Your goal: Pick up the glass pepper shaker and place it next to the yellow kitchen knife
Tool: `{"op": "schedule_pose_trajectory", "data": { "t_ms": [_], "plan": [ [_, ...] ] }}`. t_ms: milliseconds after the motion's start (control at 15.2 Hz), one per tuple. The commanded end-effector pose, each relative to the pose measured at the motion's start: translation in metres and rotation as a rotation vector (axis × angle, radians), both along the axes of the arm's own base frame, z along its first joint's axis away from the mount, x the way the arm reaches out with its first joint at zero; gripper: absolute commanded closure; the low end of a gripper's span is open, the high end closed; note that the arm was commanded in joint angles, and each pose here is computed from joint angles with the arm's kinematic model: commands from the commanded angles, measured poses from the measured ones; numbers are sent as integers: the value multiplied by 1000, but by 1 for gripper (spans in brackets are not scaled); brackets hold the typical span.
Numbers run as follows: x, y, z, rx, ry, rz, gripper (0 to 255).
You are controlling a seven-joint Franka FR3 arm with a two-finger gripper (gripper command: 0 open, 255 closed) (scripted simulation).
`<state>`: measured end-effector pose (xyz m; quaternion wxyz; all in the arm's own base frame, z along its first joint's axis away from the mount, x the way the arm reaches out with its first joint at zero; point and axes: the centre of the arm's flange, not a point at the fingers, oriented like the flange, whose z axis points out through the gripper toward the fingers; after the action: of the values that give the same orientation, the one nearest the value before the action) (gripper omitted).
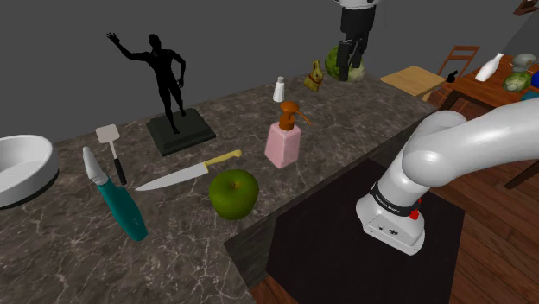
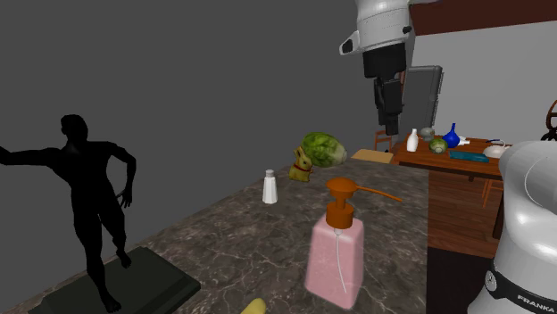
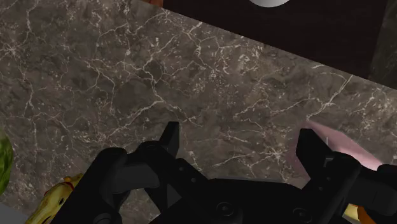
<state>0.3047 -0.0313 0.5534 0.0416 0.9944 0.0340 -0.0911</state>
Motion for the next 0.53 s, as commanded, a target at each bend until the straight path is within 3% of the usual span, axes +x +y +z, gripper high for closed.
{"op": "schedule_pose_trajectory", "data": {
  "t_ms": [0,462],
  "plan": [
    [0,0,0,0,0,0,0],
    [62,-38,-44,6,-49,77,0]
  ]
}}
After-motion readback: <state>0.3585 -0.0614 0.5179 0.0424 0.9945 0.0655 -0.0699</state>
